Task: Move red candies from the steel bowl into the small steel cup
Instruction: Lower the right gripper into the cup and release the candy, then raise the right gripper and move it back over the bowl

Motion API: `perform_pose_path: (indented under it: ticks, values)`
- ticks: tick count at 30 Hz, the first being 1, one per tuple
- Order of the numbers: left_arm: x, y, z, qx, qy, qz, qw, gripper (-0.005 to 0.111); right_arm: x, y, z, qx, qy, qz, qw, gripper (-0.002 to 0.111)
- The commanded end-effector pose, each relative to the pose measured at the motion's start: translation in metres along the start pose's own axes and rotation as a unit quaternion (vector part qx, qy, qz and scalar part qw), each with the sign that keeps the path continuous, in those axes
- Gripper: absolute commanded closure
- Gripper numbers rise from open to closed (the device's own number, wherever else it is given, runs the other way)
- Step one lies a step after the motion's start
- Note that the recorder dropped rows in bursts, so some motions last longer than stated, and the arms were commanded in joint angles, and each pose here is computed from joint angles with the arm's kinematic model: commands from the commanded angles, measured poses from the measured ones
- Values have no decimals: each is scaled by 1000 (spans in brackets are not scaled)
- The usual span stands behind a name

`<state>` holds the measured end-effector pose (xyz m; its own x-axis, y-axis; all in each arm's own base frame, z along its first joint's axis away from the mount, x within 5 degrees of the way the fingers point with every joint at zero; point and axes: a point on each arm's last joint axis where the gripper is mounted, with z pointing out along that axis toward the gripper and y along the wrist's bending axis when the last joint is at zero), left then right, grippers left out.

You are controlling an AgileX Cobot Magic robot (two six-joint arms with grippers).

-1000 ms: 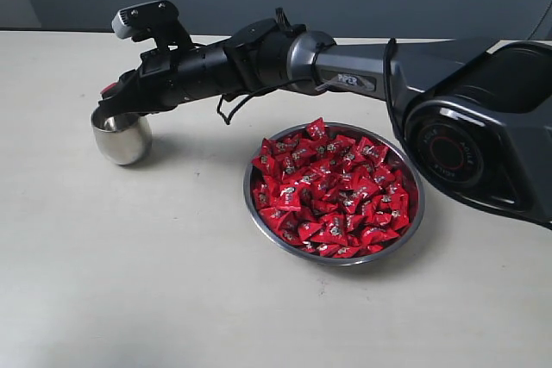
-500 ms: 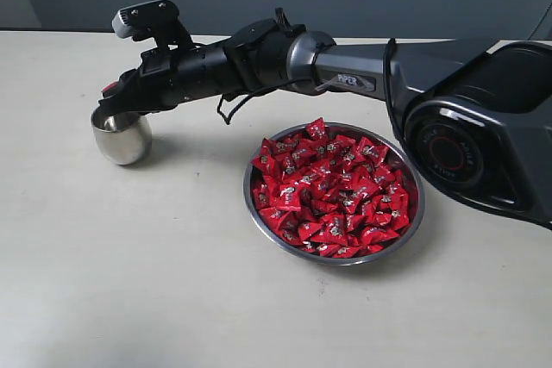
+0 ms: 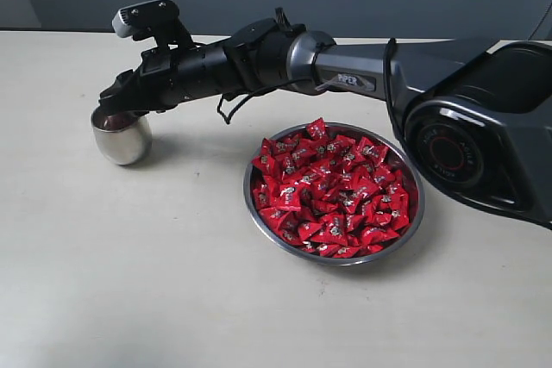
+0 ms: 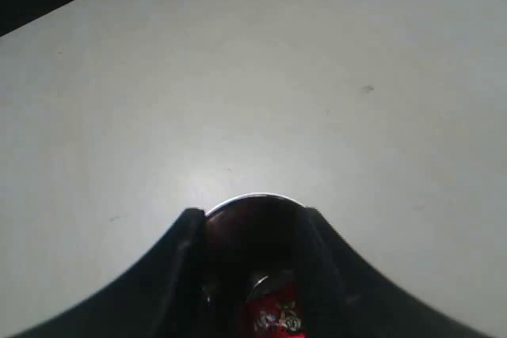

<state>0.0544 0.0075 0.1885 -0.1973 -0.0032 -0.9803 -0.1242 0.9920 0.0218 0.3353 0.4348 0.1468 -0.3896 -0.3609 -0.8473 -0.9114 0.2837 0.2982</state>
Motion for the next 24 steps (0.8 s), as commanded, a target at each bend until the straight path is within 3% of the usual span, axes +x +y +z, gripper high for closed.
perform_pose_path:
  ticks: [1,7,18,22,24]
  values:
    - [1,0,0,0,0,-2,1000,106,-5,2,-2,-10,-4,-3,1000,71]
    - [1,0,0,0,0,-2,1000,106,-14,8,-13,-5,19,-24,1000,71]
    - [1,0,0,0,0,-2,1000,106,-33,11,-51,80,135,-47,987,71]
    - [1,0,0,0,0,-2,1000,106,-36,-3,-70,85,157,-8,984,71]
    - [1,0,0,0,0,-2,1000,106,-44,-13,-89,93,154,17,984,79]
